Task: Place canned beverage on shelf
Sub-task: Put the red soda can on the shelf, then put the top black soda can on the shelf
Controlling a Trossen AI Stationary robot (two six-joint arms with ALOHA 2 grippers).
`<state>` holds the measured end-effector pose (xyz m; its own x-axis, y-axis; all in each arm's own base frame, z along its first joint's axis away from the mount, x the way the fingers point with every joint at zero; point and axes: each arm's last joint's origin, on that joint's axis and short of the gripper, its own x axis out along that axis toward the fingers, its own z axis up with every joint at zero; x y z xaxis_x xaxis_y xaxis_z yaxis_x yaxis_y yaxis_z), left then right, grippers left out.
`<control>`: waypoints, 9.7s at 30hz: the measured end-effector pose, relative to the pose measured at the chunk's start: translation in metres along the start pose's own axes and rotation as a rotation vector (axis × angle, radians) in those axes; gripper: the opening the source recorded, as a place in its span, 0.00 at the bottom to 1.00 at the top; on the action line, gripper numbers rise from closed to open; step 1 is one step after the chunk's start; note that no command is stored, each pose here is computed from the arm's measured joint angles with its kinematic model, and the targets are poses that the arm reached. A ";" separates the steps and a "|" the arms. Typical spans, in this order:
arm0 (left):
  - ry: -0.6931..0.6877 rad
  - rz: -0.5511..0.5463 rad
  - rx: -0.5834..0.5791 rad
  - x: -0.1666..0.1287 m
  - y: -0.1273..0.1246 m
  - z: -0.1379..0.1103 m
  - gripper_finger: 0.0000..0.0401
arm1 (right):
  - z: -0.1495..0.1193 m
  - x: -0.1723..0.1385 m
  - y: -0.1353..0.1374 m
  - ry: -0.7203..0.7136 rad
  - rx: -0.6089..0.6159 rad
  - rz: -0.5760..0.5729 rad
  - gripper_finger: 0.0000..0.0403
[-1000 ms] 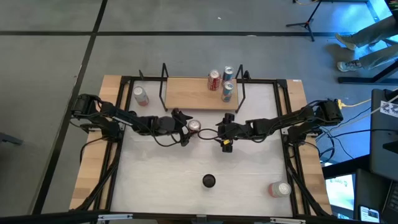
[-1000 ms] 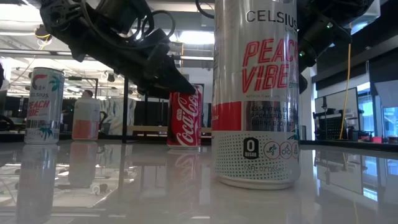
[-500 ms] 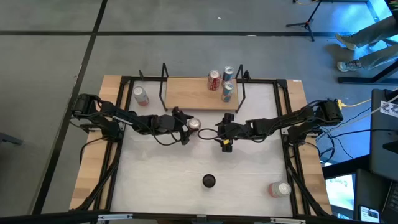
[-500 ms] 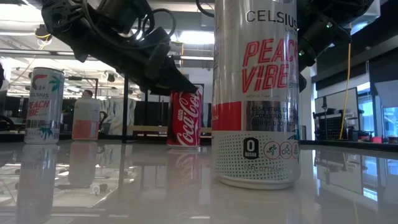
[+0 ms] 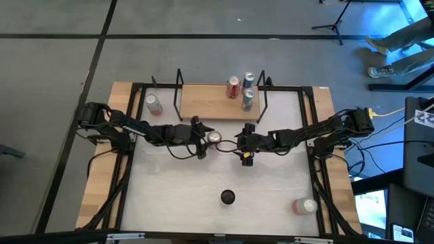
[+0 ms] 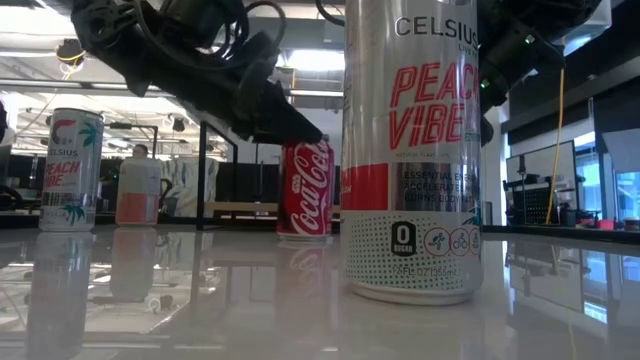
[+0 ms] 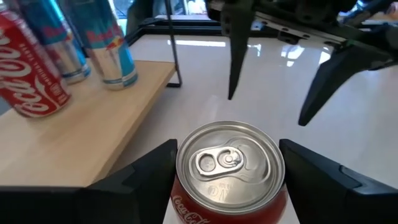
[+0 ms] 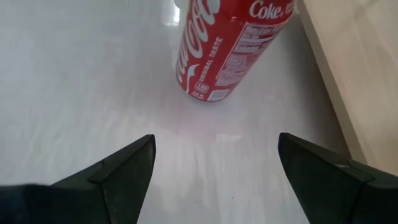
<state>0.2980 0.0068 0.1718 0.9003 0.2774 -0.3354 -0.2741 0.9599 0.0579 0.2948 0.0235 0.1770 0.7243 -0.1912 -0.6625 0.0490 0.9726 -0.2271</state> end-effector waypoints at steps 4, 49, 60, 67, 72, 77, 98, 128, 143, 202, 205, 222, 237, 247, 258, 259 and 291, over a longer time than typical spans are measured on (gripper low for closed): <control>0.032 0.004 0.042 0.004 -0.002 0.011 0.63 | 0.002 -0.004 -0.001 -0.009 0.000 0.000 0.84; 0.006 -0.100 0.026 0.017 0.012 0.056 0.65 | -0.036 -0.062 0.032 -0.172 -0.050 0.063 0.84; 0.045 -0.016 0.032 0.014 -0.005 0.069 0.80 | -0.037 -0.062 0.032 -0.162 -0.056 0.074 0.84; 0.101 -0.041 0.015 0.016 0.002 0.064 0.81 | -0.039 -0.062 0.032 -0.146 -0.061 0.074 0.84; 0.151 -0.072 0.015 0.024 0.003 0.053 0.81 | -0.039 -0.062 0.032 -0.146 -0.061 0.074 0.84; 0.194 -0.034 0.022 0.038 0.004 0.038 0.80 | -0.038 -0.062 0.032 -0.151 -0.059 0.074 0.84; 0.232 -0.047 0.106 0.046 0.004 0.027 0.68 | -0.038 -0.062 0.032 -0.148 -0.063 0.070 0.84; 0.099 -0.168 0.189 0.061 0.115 0.106 0.68 | -0.038 -0.062 0.032 -0.155 -0.081 0.068 0.84; 0.187 -0.138 0.160 0.097 0.154 0.113 0.68 | -0.038 -0.062 0.032 -0.148 -0.086 0.067 0.84; 0.434 -0.224 0.165 -0.008 0.071 0.156 0.87 | -0.038 -0.062 0.032 -0.156 -0.084 0.068 0.84; 0.585 -0.269 0.122 -0.030 0.056 0.149 0.87 | -0.038 -0.062 0.032 -0.158 -0.083 0.068 0.84; 0.381 0.247 -0.128 -0.175 0.072 0.154 0.87 | -0.032 -0.063 0.032 -0.213 -0.057 0.078 0.84; 0.481 0.324 -0.434 -0.190 0.072 0.140 0.87 | -0.032 -0.063 0.032 -0.213 -0.054 0.079 0.84; 0.796 0.576 -0.562 -0.205 0.084 0.114 0.87 | -0.032 -0.063 0.032 -0.213 -0.054 0.080 0.84; 0.935 0.557 -0.566 -0.192 0.081 0.102 0.87 | -0.033 -0.063 0.032 -0.207 -0.058 0.089 0.84; 0.956 0.560 -0.556 -0.191 0.080 0.097 0.87 | -0.033 -0.063 0.032 -0.204 -0.059 0.088 0.84; 1.183 0.455 -0.457 -0.164 0.080 0.023 0.80 | -0.031 -0.063 0.032 -0.220 -0.053 0.088 0.84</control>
<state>0.1360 0.0392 0.2532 -0.0661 0.1422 -0.9876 -0.7639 0.6296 0.1417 0.2292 0.0629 0.1889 0.8569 -0.0667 -0.5111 -0.0529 0.9750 -0.2160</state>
